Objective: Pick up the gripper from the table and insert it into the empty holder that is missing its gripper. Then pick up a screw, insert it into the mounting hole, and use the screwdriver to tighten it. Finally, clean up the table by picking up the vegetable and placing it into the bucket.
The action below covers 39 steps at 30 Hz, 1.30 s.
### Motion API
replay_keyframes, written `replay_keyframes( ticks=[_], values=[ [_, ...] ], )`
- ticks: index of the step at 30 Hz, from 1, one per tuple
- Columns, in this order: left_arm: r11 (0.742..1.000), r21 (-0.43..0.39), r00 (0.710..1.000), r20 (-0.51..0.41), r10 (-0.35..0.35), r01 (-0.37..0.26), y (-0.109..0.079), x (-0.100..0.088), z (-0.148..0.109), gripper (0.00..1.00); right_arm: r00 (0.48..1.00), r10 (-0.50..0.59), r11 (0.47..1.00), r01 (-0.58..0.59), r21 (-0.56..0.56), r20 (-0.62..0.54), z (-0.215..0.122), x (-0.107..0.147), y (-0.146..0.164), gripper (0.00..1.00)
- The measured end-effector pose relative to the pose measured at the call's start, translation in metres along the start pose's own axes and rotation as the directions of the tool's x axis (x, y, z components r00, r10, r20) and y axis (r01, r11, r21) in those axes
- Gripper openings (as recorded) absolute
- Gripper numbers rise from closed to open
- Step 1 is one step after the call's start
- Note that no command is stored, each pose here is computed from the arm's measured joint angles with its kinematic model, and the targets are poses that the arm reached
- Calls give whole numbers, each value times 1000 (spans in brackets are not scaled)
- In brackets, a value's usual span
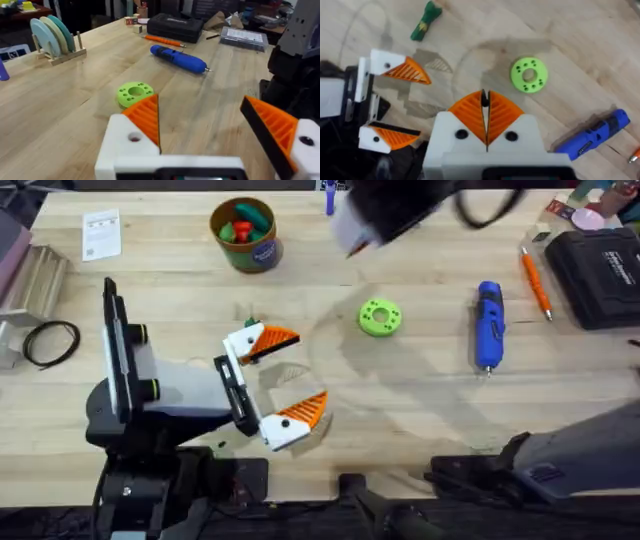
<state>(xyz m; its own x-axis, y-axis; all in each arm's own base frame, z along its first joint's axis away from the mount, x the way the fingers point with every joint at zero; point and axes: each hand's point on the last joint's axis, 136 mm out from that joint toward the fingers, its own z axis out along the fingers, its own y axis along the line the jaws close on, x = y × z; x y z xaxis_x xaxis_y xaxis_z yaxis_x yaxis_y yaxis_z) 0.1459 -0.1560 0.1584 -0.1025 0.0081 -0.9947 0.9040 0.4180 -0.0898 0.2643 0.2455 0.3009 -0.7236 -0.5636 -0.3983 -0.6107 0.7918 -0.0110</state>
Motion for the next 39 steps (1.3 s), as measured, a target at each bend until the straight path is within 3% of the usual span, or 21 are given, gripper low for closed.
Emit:
replay_keyframes(
  ticks=[8, 19, 24, 39],
  values=[
    [1000, 0, 1000, 0, 0, 0, 0, 0, 0, 985, 965, -246, 969, 241, -62, -89, 41, 3, 69, 6],
    [1000, 0, 1000, 0, 0, 0, 0, 0, 0, 985, 848, -525, 841, 529, -113, 69, 33, -7, 138, 6],
    [1000, 0, 1000, 0, 0, 0, 0, 0, 0, 985, 787, -610, 778, 617, -114, 90, 31, -4, 149, 6],
    [1000, 0, 1000, 0, 1, -1, 0, 0, 0, 985, 692, -719, 683, 721, -117, 65, 49, -2, 153, 6]
  ],
)
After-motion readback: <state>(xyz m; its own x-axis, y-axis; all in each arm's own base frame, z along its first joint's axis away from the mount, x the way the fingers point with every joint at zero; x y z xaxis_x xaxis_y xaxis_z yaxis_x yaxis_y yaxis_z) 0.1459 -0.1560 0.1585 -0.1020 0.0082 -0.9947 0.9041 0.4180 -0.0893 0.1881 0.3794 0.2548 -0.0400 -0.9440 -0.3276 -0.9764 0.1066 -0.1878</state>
